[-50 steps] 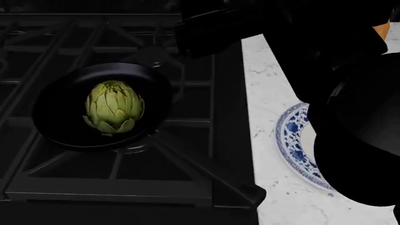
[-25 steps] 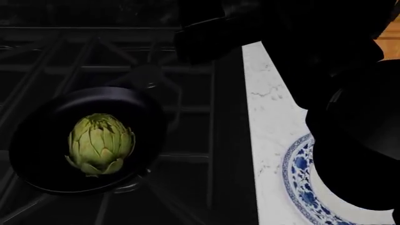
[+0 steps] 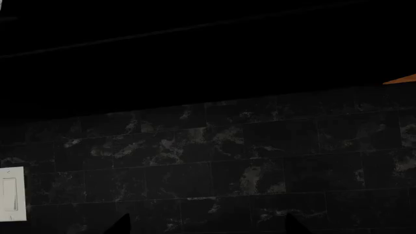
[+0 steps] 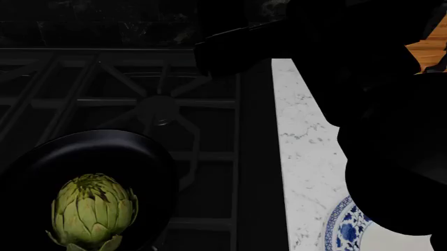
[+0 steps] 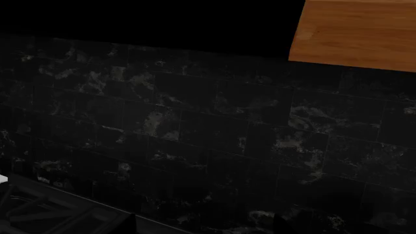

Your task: Pick the artichoke from the pan and place it on the plate.

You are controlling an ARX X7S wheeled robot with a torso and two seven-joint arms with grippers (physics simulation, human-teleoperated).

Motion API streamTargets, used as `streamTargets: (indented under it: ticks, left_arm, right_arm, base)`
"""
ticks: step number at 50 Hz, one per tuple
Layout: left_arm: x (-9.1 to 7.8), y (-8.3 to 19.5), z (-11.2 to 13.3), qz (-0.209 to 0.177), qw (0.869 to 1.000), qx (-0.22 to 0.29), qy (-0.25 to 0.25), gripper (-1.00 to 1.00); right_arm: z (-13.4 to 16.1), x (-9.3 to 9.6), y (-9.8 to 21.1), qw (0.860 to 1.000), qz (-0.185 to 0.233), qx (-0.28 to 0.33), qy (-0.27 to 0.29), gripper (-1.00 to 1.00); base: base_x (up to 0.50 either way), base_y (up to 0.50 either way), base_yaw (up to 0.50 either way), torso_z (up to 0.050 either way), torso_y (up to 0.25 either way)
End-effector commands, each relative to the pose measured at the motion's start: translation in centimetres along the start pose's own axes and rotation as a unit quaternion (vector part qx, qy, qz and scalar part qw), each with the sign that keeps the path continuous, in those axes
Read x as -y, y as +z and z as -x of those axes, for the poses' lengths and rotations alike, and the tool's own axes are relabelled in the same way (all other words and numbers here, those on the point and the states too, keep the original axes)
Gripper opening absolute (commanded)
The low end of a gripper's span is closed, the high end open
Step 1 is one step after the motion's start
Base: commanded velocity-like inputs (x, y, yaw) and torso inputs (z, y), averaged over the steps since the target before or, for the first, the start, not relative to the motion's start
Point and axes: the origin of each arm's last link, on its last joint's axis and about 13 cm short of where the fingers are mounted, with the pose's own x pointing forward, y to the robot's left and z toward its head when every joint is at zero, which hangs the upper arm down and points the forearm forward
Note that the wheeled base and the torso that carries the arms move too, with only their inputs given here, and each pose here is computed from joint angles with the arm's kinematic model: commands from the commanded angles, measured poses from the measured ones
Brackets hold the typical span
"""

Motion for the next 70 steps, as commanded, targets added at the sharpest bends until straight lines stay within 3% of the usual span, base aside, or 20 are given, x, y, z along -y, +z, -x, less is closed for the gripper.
streamTargets:
  ticks: [1, 19, 24, 26, 28, 30, 34, 40, 54, 70]
  left_arm:
    - [0.1, -0.4, -1.0, 0.000, 1.000, -0.011, -0.006, 1.00]
    - [-0.1, -0.3, -0.7, 0.001, 1.000, -0.011, -0.004, 1.00]
    - [0.0, -0.4, -0.8, 0.002, 1.000, -0.013, -0.004, 1.00]
    - [-0.1, -0.5, -0.8, 0.002, 1.000, -0.015, -0.003, 1.00]
    - [-0.1, -0.5, -0.8, 0.002, 1.000, -0.015, -0.002, 1.00]
    - [-0.1, -0.6, -0.8, 0.003, 1.000, -0.018, -0.001, 1.00]
    - [-0.2, -0.6, -0.8, 0.005, 1.000, -0.016, 0.002, 1.00]
    - [-0.1, -0.7, -1.0, 0.002, 1.000, -0.020, 0.000, 1.00]
    - [-0.3, -0.8, -0.7, 0.002, 1.000, -0.023, 0.007, 1.00]
    - [-0.5, -1.3, -0.7, 0.004, 1.000, -0.028, 0.011, 1.00]
  right_arm:
    - [-0.3, 0.0, 0.3, 1.000, -0.014, 0.020, 0.004, 1.00]
    - [-0.2, -0.1, 0.5, 1.000, -0.015, 0.021, 0.004, 1.00]
    - [0.0, -0.7, 0.9, 1.000, 0.015, 0.021, 0.016, 1.00]
    - [-0.4, -0.8, 0.8, 0.999, -0.019, 0.003, 0.039, 1.00]
    - [-0.6, -1.0, 0.9, 0.998, -0.025, -0.004, 0.058, 1.00]
    - [-0.6, -1.5, 1.0, 0.995, -0.035, -0.021, 0.096, 1.00]
    - [-0.4, -2.5, 0.9, 0.990, -0.005, -0.021, 0.140, 1.00]
    - [-0.7, -3.3, 1.1, 0.983, -0.028, -0.026, 0.178, 1.00]
    - [-1.7, -5.8, 0.3, 0.962, -0.058, -0.071, 0.257, 1.00]
    - [-1.8, -8.6, -1.2, 0.929, -0.107, -0.145, 0.324, 1.00]
  base:
    - [0.13, 0.00, 0.00, 0.000, 0.000]
    - [0.04, 0.00, 0.00, 0.000, 0.000]
    - [0.00, 0.00, 0.00, 0.000, 0.000]
    - [0.00, 0.00, 0.00, 0.000, 0.000]
    - [0.00, 0.00, 0.00, 0.000, 0.000]
    - [0.00, 0.00, 0.00, 0.000, 0.000]
    - [0.00, 0.00, 0.00, 0.000, 0.000]
    - [0.00, 0.00, 0.00, 0.000, 0.000]
    - [0.00, 0.00, 0.00, 0.000, 0.000]
    - [0.00, 0.00, 0.00, 0.000, 0.000]
